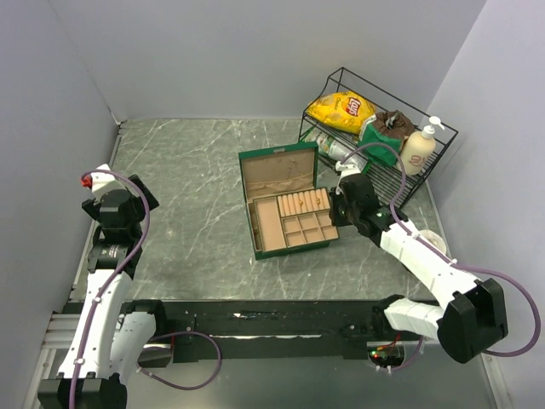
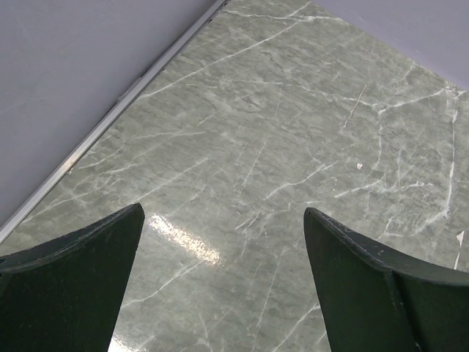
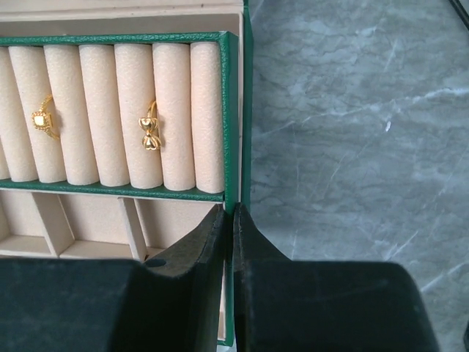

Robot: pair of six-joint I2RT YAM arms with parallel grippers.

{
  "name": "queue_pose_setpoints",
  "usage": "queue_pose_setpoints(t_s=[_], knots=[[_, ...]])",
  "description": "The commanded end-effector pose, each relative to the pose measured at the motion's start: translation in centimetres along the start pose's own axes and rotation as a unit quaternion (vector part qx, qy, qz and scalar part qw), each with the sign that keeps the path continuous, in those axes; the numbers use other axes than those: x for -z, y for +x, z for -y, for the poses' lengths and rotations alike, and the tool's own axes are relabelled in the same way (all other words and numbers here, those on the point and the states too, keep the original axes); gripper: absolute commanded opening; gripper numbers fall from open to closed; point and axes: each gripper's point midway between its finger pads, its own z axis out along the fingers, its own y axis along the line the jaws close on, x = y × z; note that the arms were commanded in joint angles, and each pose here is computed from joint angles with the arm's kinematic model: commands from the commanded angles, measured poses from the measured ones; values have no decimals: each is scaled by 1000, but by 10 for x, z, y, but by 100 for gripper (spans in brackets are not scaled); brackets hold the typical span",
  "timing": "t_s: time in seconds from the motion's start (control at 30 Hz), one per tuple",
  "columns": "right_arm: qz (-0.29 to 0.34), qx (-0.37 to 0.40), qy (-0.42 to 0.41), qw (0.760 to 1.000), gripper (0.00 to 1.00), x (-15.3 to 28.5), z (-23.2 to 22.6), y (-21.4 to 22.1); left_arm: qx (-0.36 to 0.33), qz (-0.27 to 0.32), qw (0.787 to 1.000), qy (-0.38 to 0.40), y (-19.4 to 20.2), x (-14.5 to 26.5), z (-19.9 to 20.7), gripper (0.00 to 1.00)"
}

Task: Organize the mixed jewelry

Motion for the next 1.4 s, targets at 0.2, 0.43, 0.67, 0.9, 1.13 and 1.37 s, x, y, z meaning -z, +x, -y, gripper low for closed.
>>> queue_pose_setpoints(t_s=[0.2,0.43,0.67,0.9,1.13,1.37], knots=[[6,4,-51,999,0,-24,-11,-30,-7,17,999,28,-10,-1,11,96],[-18,4,-52,998,0,-42,-13,-32,-11,9,999,35,-7,-3,14,96],[-33,-1,-44,998,0,-52,-12,-30,-16,3,999,38,-4,-5,16,96],[-48,-8,-24,999,0,-56,-6,-27,-18,1,999,42,-3,-6,17,96],[-55,-10,-20,998,0,-57,-5,-27,-20,-4,999,47,-1,-7,20,96],[-73,-6,-29,997,0,-63,-8,-19,-23,-8,998,51,1,-9,22,96]])
